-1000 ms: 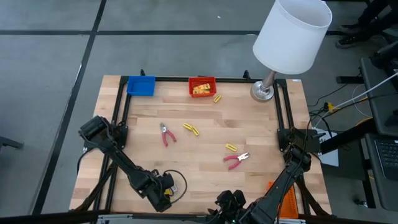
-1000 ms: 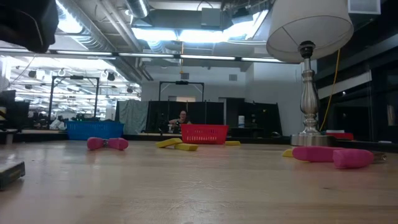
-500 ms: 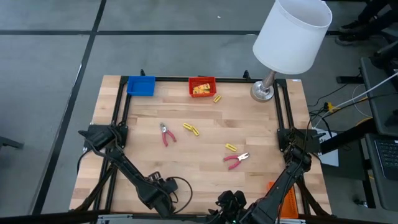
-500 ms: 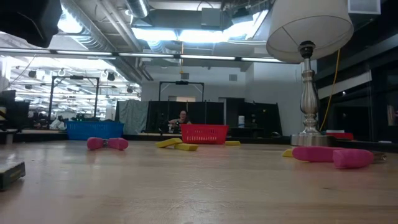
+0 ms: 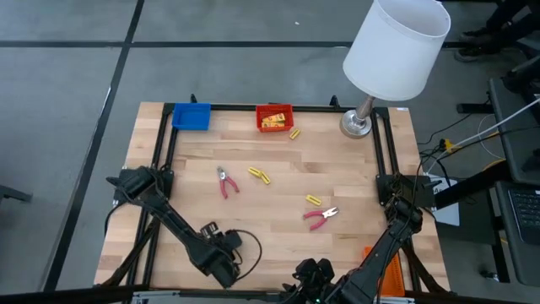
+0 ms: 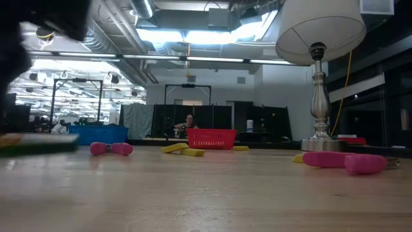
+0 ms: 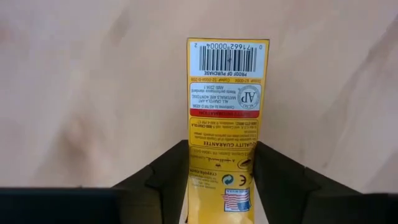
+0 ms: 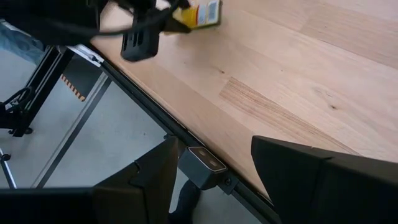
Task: Pick & Place School Supplies
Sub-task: Put the yellow crayon box into the red bin
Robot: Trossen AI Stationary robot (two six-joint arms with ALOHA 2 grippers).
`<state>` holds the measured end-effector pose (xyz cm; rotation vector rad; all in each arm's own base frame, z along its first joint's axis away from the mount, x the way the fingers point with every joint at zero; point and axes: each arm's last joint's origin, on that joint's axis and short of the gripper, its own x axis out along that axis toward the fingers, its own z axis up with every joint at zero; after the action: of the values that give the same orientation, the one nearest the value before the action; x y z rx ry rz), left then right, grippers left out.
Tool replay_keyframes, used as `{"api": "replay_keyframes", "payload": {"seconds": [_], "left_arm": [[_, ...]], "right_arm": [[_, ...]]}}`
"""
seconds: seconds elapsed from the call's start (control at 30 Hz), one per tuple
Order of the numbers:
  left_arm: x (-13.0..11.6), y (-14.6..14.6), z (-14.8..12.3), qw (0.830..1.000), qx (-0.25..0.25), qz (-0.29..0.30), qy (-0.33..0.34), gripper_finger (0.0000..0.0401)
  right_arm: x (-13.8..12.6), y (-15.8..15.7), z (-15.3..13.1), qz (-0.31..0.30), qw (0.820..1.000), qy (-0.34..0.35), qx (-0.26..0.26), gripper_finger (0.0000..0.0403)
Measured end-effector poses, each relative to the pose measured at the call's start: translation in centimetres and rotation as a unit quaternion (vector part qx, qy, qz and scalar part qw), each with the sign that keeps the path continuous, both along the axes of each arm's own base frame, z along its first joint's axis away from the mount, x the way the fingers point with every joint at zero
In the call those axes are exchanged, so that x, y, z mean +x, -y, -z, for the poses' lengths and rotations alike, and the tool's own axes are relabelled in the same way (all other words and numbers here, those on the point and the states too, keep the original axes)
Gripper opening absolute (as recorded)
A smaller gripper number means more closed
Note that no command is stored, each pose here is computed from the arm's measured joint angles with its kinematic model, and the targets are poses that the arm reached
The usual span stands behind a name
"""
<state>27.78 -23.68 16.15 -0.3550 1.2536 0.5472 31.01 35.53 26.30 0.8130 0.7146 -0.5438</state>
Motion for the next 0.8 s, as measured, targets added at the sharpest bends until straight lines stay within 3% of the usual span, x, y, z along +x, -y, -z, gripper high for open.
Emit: {"api": "replay_keyframes", "payload": {"seconds": [0.3, 0.57, 0.8], "left_arm": [[4.0, -8.4, -5.0, 0.997, 0.036, -0.025, 0.063, 0.0161], [6.2, -20.2, -9.0, 0.992, 0.072, -0.054, 0.092, 0.0163], [7.1, -30.5, -10.0, 0.988, 0.059, -0.040, 0.134, 0.0163]], "right_arm": [[0.0, 0.1, 0.0, 0.012, 1.000, 0.011, -0.001, 0.0210], [0.1, 0.2, -0.1, 0.033, 0.999, 0.024, 0.001, 0.0210], [0.3, 1.0, 0.0, 0.070, 0.997, 0.024, -0.001, 0.0210]]}}
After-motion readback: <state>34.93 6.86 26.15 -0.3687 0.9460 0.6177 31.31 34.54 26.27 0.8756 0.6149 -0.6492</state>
